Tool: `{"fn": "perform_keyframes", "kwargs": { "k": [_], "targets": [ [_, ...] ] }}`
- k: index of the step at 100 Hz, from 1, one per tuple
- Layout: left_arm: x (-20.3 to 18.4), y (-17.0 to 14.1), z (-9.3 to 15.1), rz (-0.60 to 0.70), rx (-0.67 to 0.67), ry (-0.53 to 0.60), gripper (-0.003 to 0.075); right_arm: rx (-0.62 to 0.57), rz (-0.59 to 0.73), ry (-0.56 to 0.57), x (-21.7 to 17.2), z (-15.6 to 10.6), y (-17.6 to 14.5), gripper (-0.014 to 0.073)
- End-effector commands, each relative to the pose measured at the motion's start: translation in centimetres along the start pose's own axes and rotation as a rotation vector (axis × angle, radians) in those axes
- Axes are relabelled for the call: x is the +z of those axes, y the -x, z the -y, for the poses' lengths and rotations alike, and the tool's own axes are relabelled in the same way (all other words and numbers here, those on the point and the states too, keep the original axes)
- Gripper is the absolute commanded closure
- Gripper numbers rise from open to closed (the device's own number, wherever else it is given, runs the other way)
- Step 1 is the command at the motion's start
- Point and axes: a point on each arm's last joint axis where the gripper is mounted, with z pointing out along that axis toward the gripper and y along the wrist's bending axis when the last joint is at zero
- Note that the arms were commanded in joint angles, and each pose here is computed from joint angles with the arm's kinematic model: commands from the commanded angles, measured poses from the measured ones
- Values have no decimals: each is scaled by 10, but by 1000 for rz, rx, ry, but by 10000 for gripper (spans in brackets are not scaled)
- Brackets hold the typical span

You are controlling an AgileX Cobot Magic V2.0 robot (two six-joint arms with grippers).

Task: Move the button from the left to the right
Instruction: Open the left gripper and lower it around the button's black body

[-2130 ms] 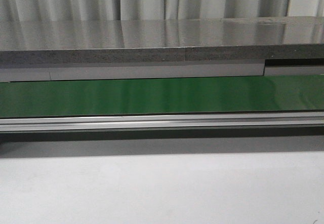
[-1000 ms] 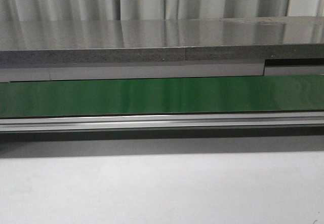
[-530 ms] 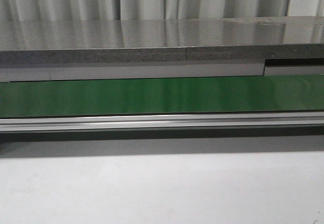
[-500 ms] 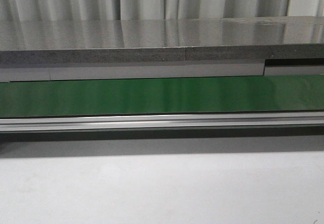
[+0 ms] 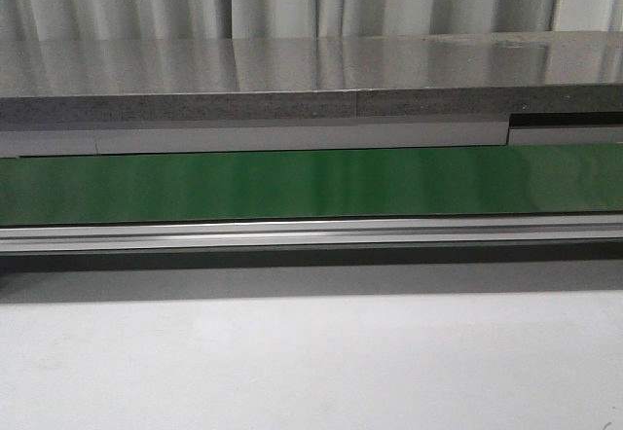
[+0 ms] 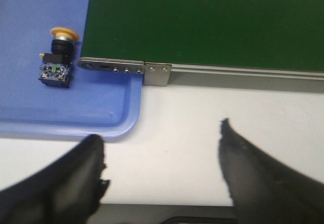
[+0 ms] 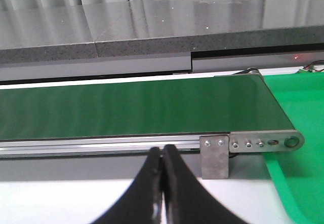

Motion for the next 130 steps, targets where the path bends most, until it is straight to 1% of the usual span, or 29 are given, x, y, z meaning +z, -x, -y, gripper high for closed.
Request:
{"fn": "perform_keyframes", "kwargs": {
  "k": [1,11,36,47,66,77,87,96,108,130],
  "targets": [
    [-9,13,2,107,13,-12,22,-4,122,5,-3,-1,15,662],
    [-9,13,2,108,13,-12,23,-4,122,5,-3,-1,15,662],
    [-8,14,3,113,6,-20,91,-4,122,5,-3,-1,15,662],
    [-2,19,-3,97,11,37,95,-4,122,5,-3,-1,15,662],
    [11,37,-27,66,-32,170,95,-4,122,5,-3,-1,15,662],
    [22,52,-42,24,-38,212,95,-4,122,5,-3,-1,15,662],
    [33,67,-57,3,-97,238,95,-4,122,5,-3,-1,15,662],
    [50,80,-71,-24,-130,235,95,-4,122,5,-3,-1,15,662],
    [75,97,-89,-81,-181,195,95,-4,122,5,-3,-1,15,662],
    [128,108,-119,-232,-234,163,95,-4,122,5,-3,-1,15,662]
  ]
}}
